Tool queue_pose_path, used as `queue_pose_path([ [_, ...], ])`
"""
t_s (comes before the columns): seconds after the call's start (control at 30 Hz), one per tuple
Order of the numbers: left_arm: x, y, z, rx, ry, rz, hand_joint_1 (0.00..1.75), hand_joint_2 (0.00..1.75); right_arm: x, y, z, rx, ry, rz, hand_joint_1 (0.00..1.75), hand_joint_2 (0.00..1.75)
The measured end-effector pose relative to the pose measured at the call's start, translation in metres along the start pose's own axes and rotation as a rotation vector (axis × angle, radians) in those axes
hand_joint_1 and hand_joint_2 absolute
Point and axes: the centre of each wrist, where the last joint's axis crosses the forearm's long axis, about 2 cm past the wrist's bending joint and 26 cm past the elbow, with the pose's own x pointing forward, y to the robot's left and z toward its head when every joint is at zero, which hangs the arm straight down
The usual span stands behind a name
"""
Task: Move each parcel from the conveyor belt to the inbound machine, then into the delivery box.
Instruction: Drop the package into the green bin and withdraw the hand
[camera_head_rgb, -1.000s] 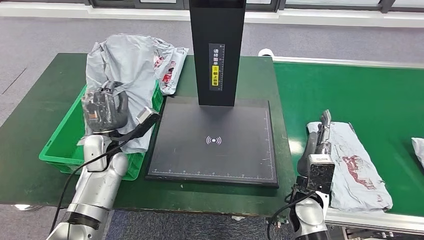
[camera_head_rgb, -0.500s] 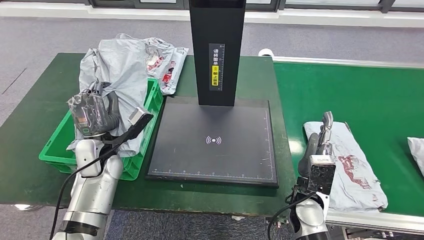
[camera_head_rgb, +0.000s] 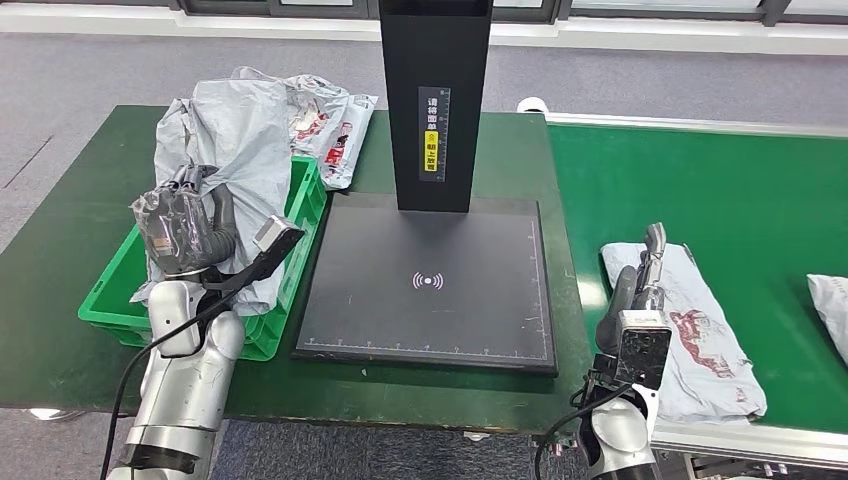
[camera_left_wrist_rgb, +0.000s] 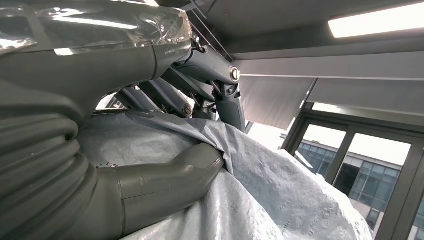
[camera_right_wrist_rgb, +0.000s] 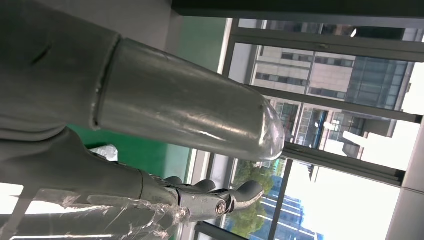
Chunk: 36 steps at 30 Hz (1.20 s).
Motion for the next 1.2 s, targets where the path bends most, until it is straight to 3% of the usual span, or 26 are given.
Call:
queue_pose_path([
  [0.6, -0.001, 0.0, 0.0, 0.002, 0.006, -0.001, 1.75, 1.75, 0.0, 0.0, 0.0, 0.0, 0.001, 0.0, 0.0, 0.0],
  [0.73, -0.001, 0.0, 0.0, -0.009, 0.011, -0.006, 0.0, 1.75, 0.0, 0.0, 0.0, 0.001, 0.002, 0.002, 0.0, 0.0],
  [0.83, -0.009, -0.012, -0.004, -0.129, 0.13, -0.082, 0.0, 1.75, 0.002, 0.0, 0.0, 0.029, 0.032, 0.025, 0.0, 0.0],
  [0.9, -0.027, -0.03, -0.004, -0.204, 0.281, -0.154, 0.0, 1.75, 0.007, -0.001, -0.001, 0.056, 0.049, 0.041, 0.0, 0.0],
  [0.97, -0.045, -0.041, 0.0, -0.234, 0.36, -0.191, 0.0, 1.75, 0.012, -0.002, -0.001, 0.062, 0.051, 0.045, 0.0, 0.0],
  [1.2, -0.065, -0.057, 0.011, -0.338, 0.389, -0.233, 0.0, 1.75, 0.016, -0.007, -0.001, 0.042, 0.047, 0.042, 0.0, 0.0],
])
